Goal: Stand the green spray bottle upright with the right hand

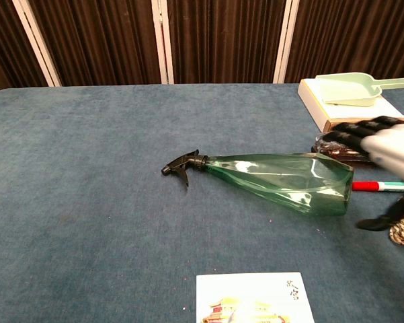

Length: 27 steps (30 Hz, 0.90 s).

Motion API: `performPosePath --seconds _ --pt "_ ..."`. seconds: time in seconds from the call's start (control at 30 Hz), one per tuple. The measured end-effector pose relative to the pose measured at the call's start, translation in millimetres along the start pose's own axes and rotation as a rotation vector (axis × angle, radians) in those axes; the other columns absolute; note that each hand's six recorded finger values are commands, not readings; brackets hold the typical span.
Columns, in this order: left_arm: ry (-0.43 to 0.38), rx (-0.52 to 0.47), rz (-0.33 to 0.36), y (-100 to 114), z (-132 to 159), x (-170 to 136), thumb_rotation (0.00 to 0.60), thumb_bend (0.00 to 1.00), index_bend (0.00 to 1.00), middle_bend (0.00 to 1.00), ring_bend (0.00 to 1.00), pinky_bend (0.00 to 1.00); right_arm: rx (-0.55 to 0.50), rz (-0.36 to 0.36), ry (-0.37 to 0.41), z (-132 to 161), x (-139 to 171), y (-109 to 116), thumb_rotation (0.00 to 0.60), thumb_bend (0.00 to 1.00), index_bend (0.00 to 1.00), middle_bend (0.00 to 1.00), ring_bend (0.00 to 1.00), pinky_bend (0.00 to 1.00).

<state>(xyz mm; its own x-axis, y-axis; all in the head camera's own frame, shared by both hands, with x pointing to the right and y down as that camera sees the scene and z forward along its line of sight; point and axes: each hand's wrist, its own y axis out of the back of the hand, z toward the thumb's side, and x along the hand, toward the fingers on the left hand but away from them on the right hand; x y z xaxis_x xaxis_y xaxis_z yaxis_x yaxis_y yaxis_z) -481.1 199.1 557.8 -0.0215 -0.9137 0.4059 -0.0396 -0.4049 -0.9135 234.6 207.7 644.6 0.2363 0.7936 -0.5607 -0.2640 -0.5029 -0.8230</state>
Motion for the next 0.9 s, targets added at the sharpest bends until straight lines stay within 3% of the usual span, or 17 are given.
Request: performPosePath --seconds 0.37,0.7,0.9 --pt "0.095 -0.004 -0.009 0 -23 10 0.600 0.00 0.00 0.00 0.00 0.00 0.048 0.032 0.052 86 -53 33 0.600 0.10 0.00 0.00 0.00 0.00" --pt "0.140 -0.011 -0.027 -3 -32 17 0.600 0.00 0.00 0.00 0.00 0.00 0.172 0.076 0.014 119 -95 36 0.600 0.11 0.00 0.00 0.00 0.00" --pt "0.150 -0.026 -0.024 -1 -36 19 0.600 0.00 0.00 0.00 0.00 0.00 0.252 0.120 -0.028 122 -112 26 0.600 0.11 0.00 0.00 0.00 0.00"
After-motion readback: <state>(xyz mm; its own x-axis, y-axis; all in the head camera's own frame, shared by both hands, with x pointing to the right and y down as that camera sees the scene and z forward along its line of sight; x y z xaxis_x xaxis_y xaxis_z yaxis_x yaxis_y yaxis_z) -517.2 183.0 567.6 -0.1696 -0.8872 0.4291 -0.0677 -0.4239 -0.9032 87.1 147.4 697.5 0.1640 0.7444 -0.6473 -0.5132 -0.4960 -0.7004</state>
